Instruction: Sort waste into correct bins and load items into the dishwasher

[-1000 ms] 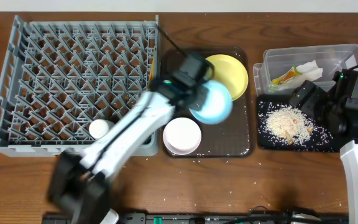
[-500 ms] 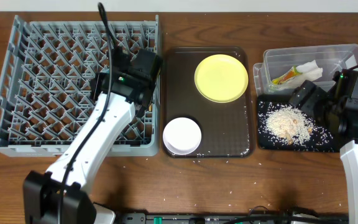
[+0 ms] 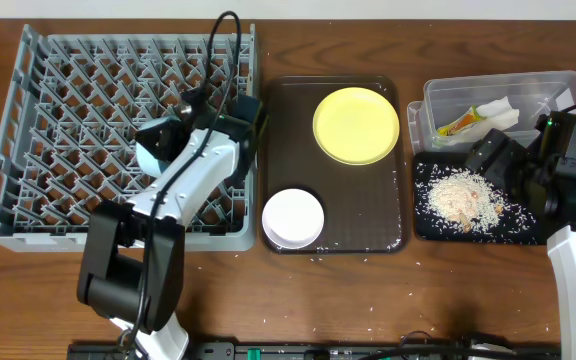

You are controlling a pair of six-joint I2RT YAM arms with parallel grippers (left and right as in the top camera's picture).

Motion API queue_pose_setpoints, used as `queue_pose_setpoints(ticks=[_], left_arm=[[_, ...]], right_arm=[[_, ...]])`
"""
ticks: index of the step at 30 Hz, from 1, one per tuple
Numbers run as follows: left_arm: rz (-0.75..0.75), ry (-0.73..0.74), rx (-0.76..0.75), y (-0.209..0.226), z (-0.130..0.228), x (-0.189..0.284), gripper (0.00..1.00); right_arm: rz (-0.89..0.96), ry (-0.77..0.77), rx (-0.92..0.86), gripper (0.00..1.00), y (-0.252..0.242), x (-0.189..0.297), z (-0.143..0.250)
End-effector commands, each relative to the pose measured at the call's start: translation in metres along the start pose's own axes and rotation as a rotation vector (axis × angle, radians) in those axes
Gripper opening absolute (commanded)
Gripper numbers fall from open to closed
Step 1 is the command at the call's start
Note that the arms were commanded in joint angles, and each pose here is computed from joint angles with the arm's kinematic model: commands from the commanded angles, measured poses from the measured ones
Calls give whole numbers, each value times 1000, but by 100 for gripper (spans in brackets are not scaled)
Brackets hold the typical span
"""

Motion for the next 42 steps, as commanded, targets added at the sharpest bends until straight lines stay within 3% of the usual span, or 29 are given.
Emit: queue_pose_setpoints(ticks=[1, 4, 8, 14, 18, 22, 24, 27, 31, 32, 33, 42], left_arm=[[20, -45, -13, -14, -5, 16, 7], [30, -91, -25, -19, -9, 32, 8], [41, -133, -48, -24, -11, 47, 27], [173, -142, -70, -41, -8, 59, 37], [290, -158, 15, -39, -8, 71, 44], [494, -219, 140, -21, -12, 95, 44], [629, -266, 226, -10, -14, 108, 44], [1001, -401, 350, 6, -19, 149, 43], [1286, -475, 327, 3, -20, 184, 22], [1324, -471, 302, -2, -19, 189, 19], [1347, -463, 277, -8, -17, 193, 8], [1360, -321, -19, -109, 1, 228, 8]], right_arm=[[-8, -17, -16, 99, 0, 5, -3], [-8, -17, -16, 99, 0, 5, -3], [-8, -17, -16, 99, 0, 5, -3], [-8, -17, -16, 99, 0, 5, -3], [-8, -17, -16, 99, 0, 5, -3], [-8, -17, -16, 99, 0, 5, -3], [-8, -17, -16, 99, 0, 5, -3], [-8, -17, -16, 99, 0, 5, -3], [-8, -17, -16, 99, 0, 5, -3], [-8, -17, -16, 99, 0, 5, -3], [-8, -17, -16, 99, 0, 5, -3], [-8, -17, -16, 99, 0, 5, -3]])
Point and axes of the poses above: each gripper's point midway between its finger pads, its own x axis back along the fingers, its own y axis along the line the jaws close on, z = x × y, the point moved 5 cm from there along x, back along the fingers, and after that the axes turned 12 degrees about -x, right-handed, at the moved point
